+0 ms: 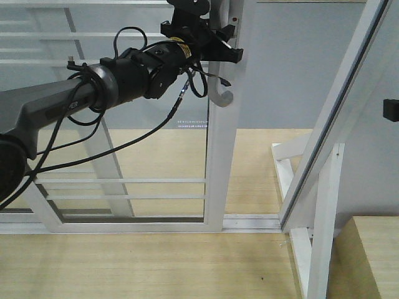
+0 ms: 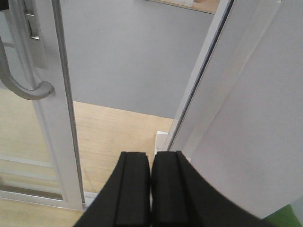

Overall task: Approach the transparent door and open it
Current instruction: 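Slide the glass panel further open with the left gripper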

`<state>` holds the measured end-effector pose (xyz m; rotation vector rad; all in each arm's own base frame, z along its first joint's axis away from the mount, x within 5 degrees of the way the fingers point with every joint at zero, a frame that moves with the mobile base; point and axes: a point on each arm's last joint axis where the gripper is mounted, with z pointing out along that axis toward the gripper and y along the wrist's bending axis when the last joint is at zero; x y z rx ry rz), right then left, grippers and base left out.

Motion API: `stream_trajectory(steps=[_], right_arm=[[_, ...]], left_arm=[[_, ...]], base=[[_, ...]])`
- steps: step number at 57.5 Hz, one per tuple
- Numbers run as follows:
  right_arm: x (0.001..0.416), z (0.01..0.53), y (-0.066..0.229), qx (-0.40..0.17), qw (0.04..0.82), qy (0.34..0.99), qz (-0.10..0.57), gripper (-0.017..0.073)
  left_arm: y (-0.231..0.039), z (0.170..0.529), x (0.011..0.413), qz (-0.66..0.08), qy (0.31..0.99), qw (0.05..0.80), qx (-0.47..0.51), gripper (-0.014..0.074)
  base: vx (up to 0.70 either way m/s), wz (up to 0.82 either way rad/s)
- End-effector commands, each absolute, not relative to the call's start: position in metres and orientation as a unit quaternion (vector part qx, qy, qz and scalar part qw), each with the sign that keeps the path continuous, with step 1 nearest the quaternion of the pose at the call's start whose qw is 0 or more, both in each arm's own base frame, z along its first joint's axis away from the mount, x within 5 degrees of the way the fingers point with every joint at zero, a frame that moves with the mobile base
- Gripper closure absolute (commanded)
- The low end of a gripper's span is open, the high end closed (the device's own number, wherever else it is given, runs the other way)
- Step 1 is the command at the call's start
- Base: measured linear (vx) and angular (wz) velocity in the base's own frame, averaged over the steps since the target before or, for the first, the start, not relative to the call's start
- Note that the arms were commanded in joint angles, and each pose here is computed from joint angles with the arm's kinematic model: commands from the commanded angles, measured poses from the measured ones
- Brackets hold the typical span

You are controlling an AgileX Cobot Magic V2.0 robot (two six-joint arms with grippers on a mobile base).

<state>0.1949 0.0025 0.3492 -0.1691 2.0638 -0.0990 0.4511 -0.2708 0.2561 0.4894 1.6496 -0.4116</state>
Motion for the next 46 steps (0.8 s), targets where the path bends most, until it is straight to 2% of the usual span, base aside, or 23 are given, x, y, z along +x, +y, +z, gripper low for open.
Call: stream_trajectory(steps=[1, 35, 46], right_arm=[[0.195, 0.368, 0.002, -0.073, 0.559, 0.824, -0.052, 0.0404], [0.195, 0.369, 0.001, -0.074, 0.562, 0.822, -0.053, 0.0404], [0.195, 0.369, 0.001, -0.075, 0.562, 0.822, -0.054, 0.0404]], left_arm=[[-0.227, 0.316, 0.460, -0.169, 0.684, 0.690, 0.166, 0.0372], [-0.190, 0.340, 0.462, -0.134, 0.695, 0.690, 0.150, 0.0371], [-0.172, 0.331, 0.455, -0.123, 0.708, 0.681, 0.142, 0.0371]], base=[[0.00, -0.01], [0.00, 0.00], [0.00, 0.00]])
